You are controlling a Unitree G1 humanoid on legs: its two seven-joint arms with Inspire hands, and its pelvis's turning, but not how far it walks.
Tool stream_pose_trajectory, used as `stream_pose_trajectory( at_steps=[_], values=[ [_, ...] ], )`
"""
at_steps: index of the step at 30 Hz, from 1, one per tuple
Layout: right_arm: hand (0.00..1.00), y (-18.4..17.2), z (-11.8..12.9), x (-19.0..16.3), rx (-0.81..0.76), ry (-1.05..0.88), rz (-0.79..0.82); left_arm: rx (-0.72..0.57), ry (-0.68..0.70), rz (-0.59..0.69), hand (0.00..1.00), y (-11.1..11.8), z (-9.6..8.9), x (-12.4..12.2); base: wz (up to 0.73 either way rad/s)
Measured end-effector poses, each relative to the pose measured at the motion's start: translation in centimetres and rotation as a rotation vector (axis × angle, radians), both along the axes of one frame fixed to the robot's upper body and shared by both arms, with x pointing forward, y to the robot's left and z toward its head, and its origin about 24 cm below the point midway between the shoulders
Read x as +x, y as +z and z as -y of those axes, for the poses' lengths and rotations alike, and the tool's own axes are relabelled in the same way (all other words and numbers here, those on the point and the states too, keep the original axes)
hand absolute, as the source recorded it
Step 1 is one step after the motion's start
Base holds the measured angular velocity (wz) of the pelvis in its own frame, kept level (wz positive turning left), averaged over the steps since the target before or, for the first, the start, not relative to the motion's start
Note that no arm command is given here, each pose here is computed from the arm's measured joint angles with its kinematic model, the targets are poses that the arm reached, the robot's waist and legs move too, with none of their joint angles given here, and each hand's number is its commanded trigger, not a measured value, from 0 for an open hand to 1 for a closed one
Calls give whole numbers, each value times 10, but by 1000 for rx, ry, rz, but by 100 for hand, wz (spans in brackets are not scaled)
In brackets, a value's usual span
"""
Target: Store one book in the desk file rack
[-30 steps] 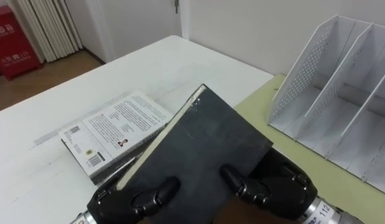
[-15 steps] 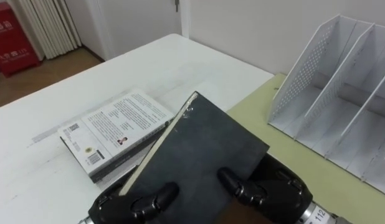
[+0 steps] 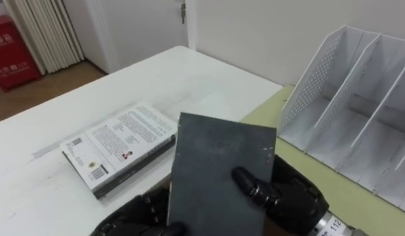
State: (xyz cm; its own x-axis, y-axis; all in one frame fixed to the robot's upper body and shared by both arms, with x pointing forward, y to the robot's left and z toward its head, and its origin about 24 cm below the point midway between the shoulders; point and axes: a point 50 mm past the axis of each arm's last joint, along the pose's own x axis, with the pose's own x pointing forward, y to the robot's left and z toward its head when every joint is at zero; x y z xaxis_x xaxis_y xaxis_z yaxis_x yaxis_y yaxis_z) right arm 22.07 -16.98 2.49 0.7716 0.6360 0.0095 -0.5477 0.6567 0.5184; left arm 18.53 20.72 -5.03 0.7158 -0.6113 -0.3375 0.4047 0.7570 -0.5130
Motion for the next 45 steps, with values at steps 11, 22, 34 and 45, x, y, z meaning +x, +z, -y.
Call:
stream_pose_trajectory(
  at_steps=[11,22,34,45],
  values=[
    [100,1,20,10,-185,-226,-3,317,117,-349,0,-66,-5,-62,0],
    [100,44,27,21,-458,-634,215,391,250,-552,0,-100,-1,-109,-5],
    [100,78,50,22,-723,-1220,430,401,350,-700,0,-115,3,-147,-1],
    [100,115,72,23,-723,-1615,570,383,423,-713,0,-116,1,-151,0]
  ],
)
